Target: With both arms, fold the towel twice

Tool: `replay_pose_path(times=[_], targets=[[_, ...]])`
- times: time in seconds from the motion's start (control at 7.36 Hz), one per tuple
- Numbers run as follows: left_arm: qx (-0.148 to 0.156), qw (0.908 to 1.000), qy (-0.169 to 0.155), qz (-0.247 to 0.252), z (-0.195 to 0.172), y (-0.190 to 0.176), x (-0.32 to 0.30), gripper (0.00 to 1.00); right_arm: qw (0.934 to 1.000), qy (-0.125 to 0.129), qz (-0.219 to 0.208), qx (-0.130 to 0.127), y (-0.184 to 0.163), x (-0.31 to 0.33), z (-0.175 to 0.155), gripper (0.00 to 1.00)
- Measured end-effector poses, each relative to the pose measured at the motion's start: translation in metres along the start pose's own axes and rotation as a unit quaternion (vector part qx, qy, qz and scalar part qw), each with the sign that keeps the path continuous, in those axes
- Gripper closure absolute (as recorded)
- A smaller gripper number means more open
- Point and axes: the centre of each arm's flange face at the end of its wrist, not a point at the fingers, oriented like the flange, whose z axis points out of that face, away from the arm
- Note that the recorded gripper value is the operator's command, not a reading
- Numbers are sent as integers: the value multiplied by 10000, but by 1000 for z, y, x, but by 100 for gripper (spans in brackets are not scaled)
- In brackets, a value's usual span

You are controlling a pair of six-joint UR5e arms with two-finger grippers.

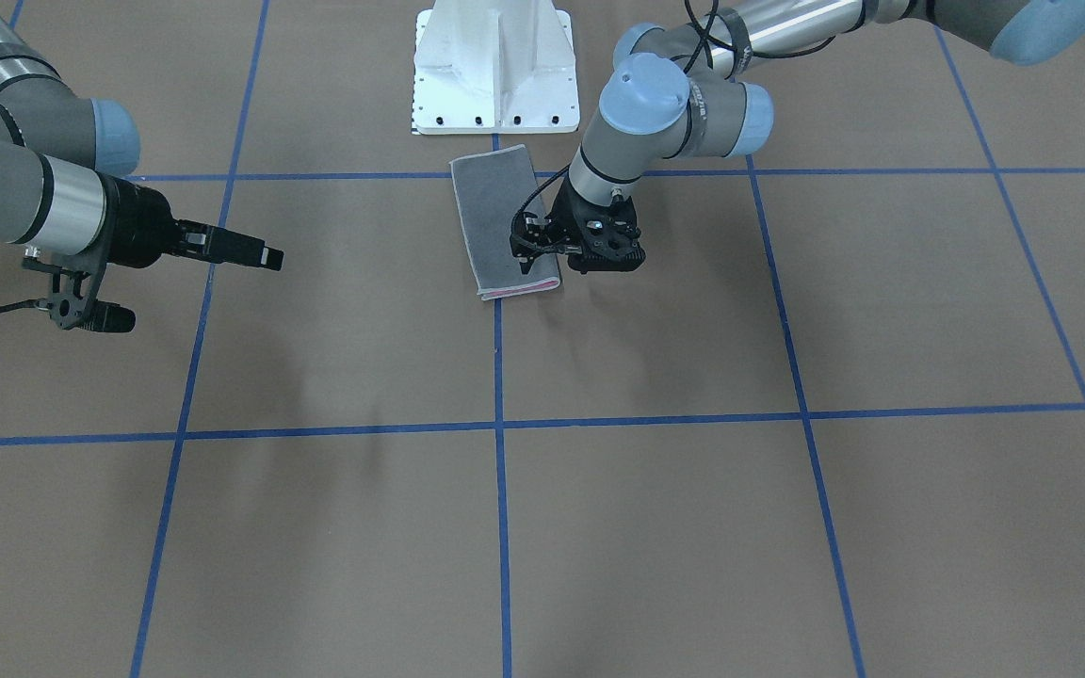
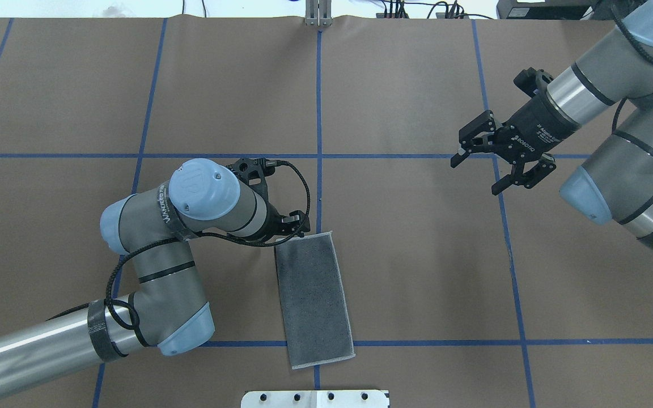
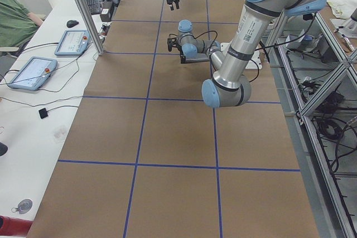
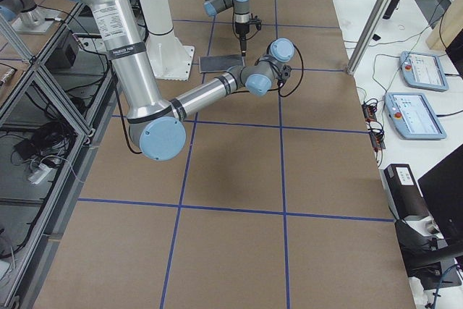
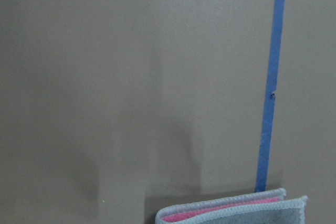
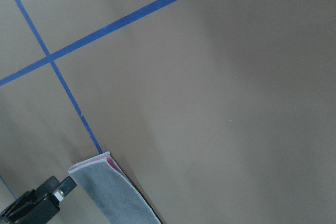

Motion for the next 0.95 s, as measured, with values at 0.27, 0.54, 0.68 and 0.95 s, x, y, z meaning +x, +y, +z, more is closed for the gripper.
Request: replay_pose_path(times=[0.27,0.54,0.68,0.95], targets=[[5,10000,-18,13,2,-1,1,26,10000,4,6,9,0,1,0,0],[1,10000,-38,7,4,-1,0,36,10000,4,5,12,0,1,0,0],[0,10000,-46,3,5,-1,0,43,10000,4,6,12,0,1,0,0],[-2,10000,-56,4,6,-1,-1,51,10000,7,9,18,-1,2,0,0]])
